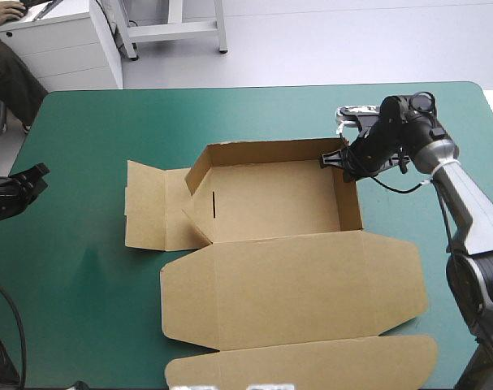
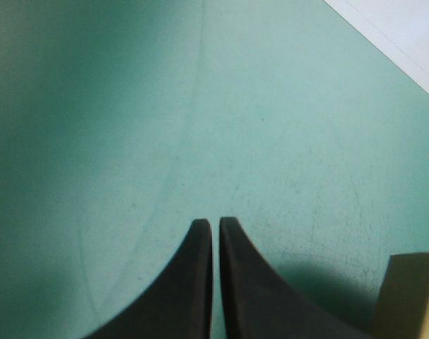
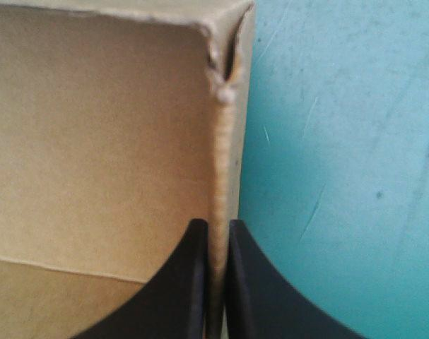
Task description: Fold the box
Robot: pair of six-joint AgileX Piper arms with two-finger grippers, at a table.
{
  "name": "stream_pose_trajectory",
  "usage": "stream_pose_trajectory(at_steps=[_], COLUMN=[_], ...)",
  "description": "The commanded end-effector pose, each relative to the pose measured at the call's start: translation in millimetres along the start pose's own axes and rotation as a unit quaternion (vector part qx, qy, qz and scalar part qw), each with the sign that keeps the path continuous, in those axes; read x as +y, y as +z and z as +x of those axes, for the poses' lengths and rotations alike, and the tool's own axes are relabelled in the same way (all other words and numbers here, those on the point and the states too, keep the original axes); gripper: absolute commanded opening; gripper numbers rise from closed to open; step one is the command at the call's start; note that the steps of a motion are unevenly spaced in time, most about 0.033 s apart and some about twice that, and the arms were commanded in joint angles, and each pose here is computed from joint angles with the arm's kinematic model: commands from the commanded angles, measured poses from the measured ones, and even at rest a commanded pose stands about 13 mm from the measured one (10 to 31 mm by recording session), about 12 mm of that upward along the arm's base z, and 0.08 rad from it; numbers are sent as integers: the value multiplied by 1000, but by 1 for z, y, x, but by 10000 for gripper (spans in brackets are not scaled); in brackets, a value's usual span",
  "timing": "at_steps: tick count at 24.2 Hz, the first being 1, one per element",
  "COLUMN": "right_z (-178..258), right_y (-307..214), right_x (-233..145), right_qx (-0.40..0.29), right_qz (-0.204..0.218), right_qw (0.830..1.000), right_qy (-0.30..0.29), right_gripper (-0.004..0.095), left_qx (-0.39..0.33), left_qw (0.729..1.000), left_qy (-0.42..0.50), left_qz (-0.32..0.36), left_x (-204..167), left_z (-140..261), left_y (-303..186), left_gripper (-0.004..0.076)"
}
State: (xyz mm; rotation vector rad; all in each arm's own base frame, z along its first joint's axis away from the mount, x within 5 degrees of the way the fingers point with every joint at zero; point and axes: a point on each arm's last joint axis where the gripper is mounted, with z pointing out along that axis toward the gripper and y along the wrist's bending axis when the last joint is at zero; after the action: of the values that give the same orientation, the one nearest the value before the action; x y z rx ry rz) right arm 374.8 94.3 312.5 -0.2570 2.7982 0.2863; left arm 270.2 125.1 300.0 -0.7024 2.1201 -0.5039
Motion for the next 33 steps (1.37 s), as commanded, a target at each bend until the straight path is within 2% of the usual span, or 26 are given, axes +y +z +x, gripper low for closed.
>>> stream_pose_trajectory(at_steps=[1,4,7,8,9,10,11,12,13,14,15,27,33], right_z=[-12,-17,-19,-21,-22,-25,-27,-31,-33,-37,-38,-13,4], right_y=[-13,-3,4,6,5,1,-2,-12,-17,-30,-44,-146,-143], right_x=[0,-1,-2,-3,-3,-2,-1,1,2,4,6,19,15], right_qx=[-38,-32,-26,-30,-33,-45,-50,-62,-67,-76,-78,-197,-176], right_qz=[6,7,7,8,8,7,7,6,7,6,8,13,28], right_qw=[999,999,999,999,999,999,998,998,997,997,996,980,983], right_qy=[-12,-17,-21,-21,-21,-23,-24,-27,-28,-32,-37,-39,-32], right_gripper=[1,7,71,166,216,362,440,588,640,734,773,774,774], left_qx=[-38,-41,-42,-42,-43,-43,-43,-44,-44,-44,-44,-43,-44], left_qw=[999,999,999,999,999,999,999,999,999,999,999,999,999], left_qy=[-4,-4,-4,-4,-4,-4,-4,-4,-4,-4,-3,2,5], left_qz=[20,19,18,18,18,17,17,17,17,17,16,11,7], left_x=[-14,-13,-13,-13,-13,-13,-13,-13,-13,-13,-13,-12,-11], left_z=[-10,-10,-10,-10,-11,-11,-11,-11,-11,-11,-11,-11,-11], left_y=[-13,-13,-13,-13,-14,-14,-14,-14,-14,-14,-14,-13,-13], left_gripper=[13,10,10,8,5,-1,-6,-10,-10,-10,-10,-10,-10])
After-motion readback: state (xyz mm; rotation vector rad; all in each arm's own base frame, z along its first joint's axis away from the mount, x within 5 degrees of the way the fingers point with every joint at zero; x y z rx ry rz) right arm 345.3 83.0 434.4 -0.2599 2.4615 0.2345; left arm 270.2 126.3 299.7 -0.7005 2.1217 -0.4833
